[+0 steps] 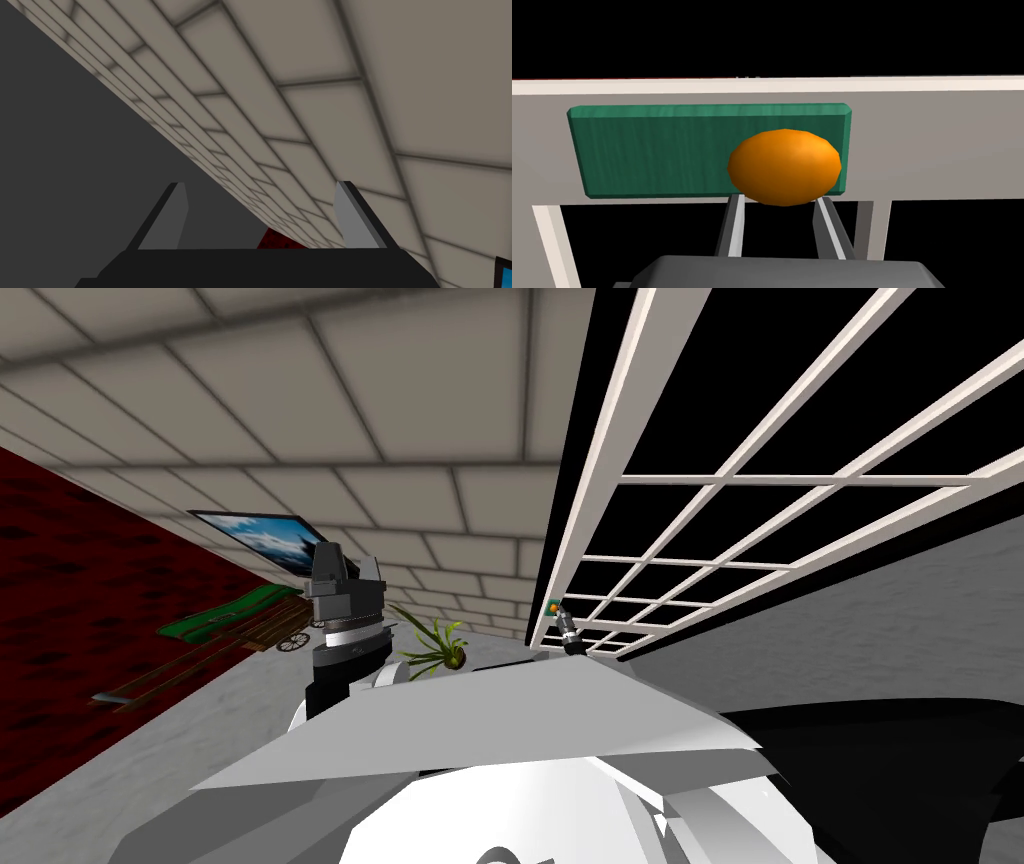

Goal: Pull the door open

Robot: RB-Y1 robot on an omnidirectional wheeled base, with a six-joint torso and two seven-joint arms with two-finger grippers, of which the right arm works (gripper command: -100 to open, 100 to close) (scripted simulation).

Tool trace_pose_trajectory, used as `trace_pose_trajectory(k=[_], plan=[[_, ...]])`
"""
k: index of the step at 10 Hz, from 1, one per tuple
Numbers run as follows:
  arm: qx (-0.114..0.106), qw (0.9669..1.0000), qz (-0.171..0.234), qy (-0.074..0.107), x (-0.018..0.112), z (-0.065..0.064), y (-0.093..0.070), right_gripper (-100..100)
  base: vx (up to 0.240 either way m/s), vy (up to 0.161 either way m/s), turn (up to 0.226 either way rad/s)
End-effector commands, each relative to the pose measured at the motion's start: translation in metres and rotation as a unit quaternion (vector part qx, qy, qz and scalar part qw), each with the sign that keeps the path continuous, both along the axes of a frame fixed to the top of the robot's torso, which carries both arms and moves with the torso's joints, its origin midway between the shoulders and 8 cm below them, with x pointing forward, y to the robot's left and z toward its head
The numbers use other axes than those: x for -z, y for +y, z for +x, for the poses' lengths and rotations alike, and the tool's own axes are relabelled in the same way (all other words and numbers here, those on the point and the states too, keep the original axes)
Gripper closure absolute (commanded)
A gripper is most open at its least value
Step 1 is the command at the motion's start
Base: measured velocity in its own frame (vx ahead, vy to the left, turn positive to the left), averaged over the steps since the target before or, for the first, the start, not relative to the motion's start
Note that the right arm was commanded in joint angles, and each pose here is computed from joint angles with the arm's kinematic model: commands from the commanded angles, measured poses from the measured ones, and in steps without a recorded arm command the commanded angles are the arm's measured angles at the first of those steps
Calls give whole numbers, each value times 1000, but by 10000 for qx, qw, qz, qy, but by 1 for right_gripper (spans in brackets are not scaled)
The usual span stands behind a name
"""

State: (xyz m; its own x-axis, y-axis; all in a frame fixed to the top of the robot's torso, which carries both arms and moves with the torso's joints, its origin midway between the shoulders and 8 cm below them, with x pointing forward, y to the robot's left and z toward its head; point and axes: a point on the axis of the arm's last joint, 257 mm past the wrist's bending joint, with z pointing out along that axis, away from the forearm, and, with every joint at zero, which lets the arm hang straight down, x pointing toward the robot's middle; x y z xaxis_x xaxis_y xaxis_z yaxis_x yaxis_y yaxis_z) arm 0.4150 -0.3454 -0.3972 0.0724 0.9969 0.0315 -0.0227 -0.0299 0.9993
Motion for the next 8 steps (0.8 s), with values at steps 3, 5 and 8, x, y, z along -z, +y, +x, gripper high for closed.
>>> trace_pose_trajectory(k=[3,5,8], plan=[[2,9989,463,-102,-4,5,4,100,-28,3,66],[114,9960,879,-142,-4,3,-5,100,-47,9,111],[165,9925,1201,-176,-4,3,-10,100,-37,3,72]])
